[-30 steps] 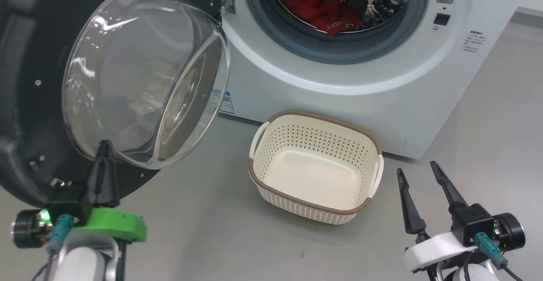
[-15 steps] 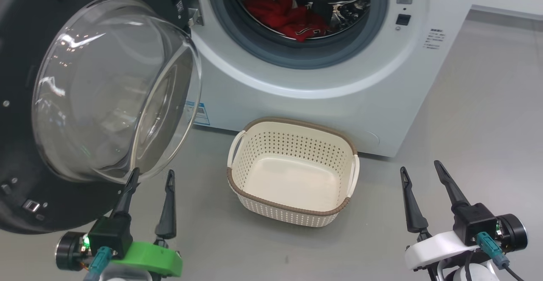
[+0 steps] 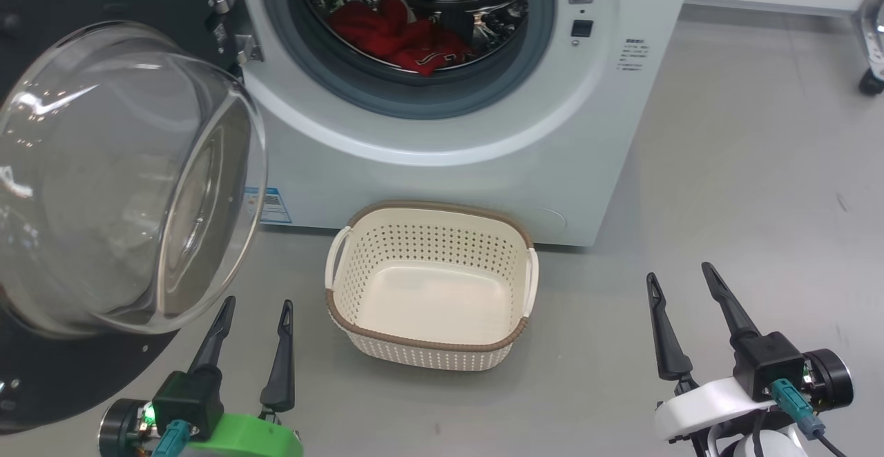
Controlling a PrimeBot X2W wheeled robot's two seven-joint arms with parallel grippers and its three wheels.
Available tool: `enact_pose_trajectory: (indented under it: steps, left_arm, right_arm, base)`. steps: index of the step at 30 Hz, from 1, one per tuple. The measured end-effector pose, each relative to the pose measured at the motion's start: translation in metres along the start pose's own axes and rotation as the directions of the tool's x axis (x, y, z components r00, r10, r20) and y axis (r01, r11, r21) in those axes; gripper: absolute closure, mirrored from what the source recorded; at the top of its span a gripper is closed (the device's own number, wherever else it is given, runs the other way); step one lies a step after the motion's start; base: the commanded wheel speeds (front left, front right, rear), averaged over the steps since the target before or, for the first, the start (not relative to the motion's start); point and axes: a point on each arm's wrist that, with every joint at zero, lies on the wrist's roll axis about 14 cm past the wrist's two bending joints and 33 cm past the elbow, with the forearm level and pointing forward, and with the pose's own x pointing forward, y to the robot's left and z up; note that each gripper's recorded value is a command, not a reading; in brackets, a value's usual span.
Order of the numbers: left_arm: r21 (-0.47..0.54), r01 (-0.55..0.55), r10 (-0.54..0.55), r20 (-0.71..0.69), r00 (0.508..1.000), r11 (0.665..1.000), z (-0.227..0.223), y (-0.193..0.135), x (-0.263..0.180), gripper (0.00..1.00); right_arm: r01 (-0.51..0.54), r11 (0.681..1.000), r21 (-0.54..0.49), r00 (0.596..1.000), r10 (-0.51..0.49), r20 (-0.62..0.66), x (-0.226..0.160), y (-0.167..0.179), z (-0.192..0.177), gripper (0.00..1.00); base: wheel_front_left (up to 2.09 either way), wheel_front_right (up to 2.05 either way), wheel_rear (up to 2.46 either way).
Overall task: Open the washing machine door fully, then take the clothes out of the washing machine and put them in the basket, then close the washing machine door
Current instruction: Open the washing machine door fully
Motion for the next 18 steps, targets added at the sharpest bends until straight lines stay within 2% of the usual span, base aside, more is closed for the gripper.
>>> enact_pose_trajectory:
  steps: [18]
  left_arm:
    - [0.025,0.082,-0.08,-0.057,0.995,0.996,-0.017,-0.024,0.015,0.0]
  right_arm:
    - [0.131,0.991,-0.005,0.991,-0.131,0.004,-0.023,-0.037,0.003,0.0]
  base:
    - [0.0,0.0,0.0]
